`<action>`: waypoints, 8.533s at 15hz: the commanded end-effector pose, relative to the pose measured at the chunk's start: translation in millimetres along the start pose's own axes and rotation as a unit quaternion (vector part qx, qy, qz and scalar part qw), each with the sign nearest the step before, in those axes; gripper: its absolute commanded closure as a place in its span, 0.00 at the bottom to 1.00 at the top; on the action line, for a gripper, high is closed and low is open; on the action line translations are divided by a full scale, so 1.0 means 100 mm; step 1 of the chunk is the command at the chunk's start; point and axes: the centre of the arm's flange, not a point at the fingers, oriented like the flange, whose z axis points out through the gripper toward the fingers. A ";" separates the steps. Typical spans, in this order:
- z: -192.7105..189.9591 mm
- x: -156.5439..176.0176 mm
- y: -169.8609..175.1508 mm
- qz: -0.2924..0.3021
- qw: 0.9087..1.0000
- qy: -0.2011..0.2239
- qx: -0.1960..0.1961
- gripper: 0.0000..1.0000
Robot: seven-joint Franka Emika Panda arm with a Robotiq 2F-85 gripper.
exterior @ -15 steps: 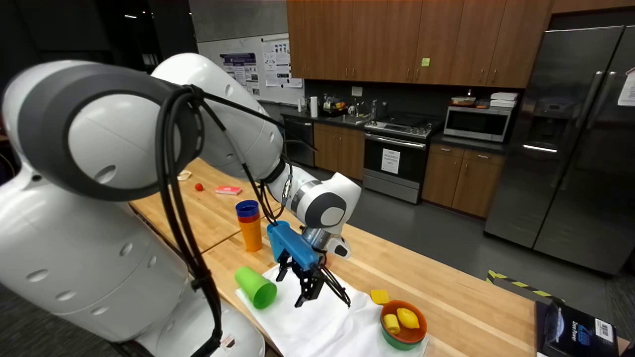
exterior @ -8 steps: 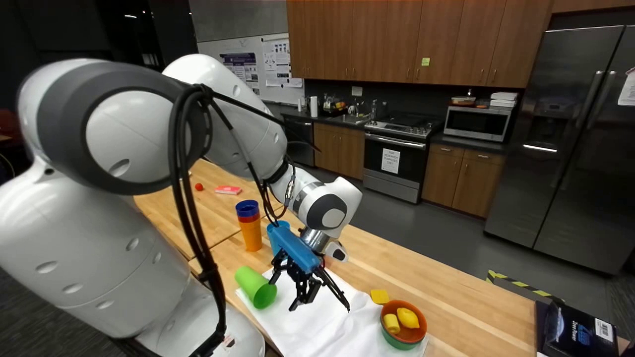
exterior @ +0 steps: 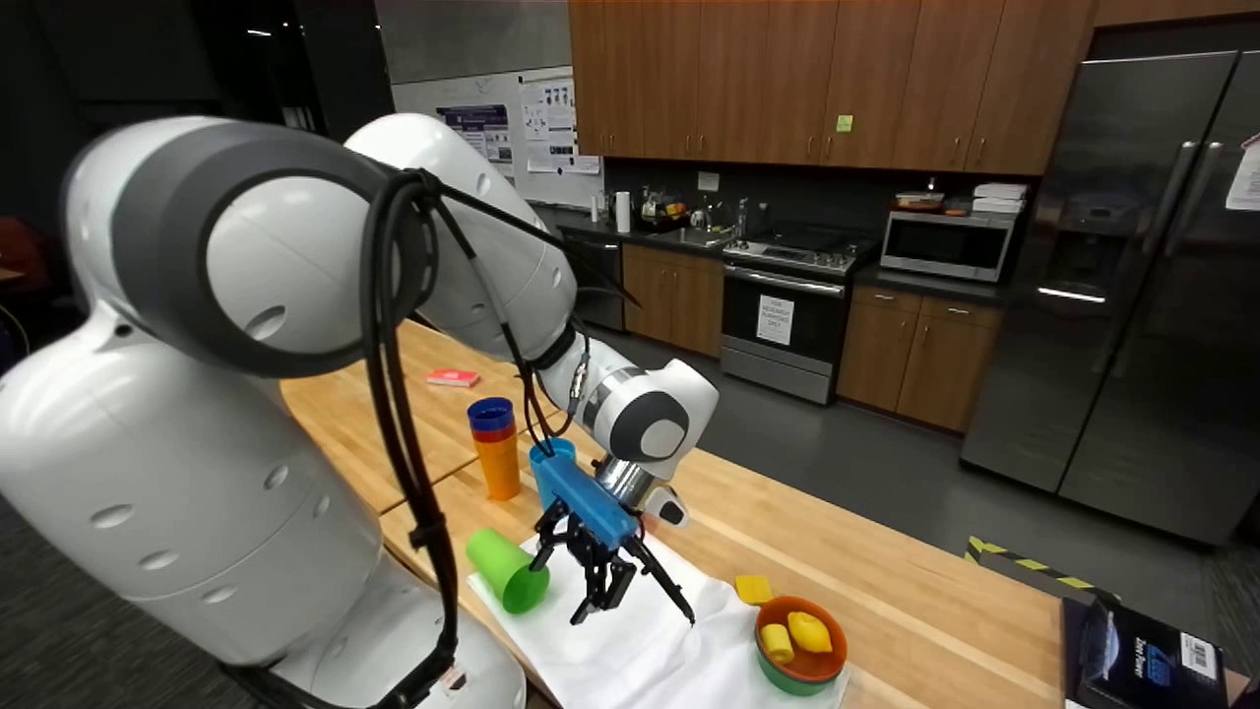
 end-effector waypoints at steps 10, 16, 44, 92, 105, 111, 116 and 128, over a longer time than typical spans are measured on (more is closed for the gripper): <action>-0.03 0.06 -0.02 -0.002 0.999 -0.027 0.019 0.00; -0.05 0.03 -0.05 -0.008 0.999 -0.030 0.027 0.00; -0.11 0.03 -0.45 -0.037 0.998 -0.018 0.040 0.00; 0.16 0.41 -0.66 0.127 0.991 -0.037 0.030 0.00; 0.12 0.53 -0.59 0.169 0.985 -0.022 0.038 0.00; 0.17 0.58 -0.52 0.182 0.982 -0.023 0.037 0.00; 0.31 0.59 -0.51 0.197 0.979 -0.034 0.033 0.00; 0.44 0.63 -0.50 0.200 0.978 -0.052 0.032 0.00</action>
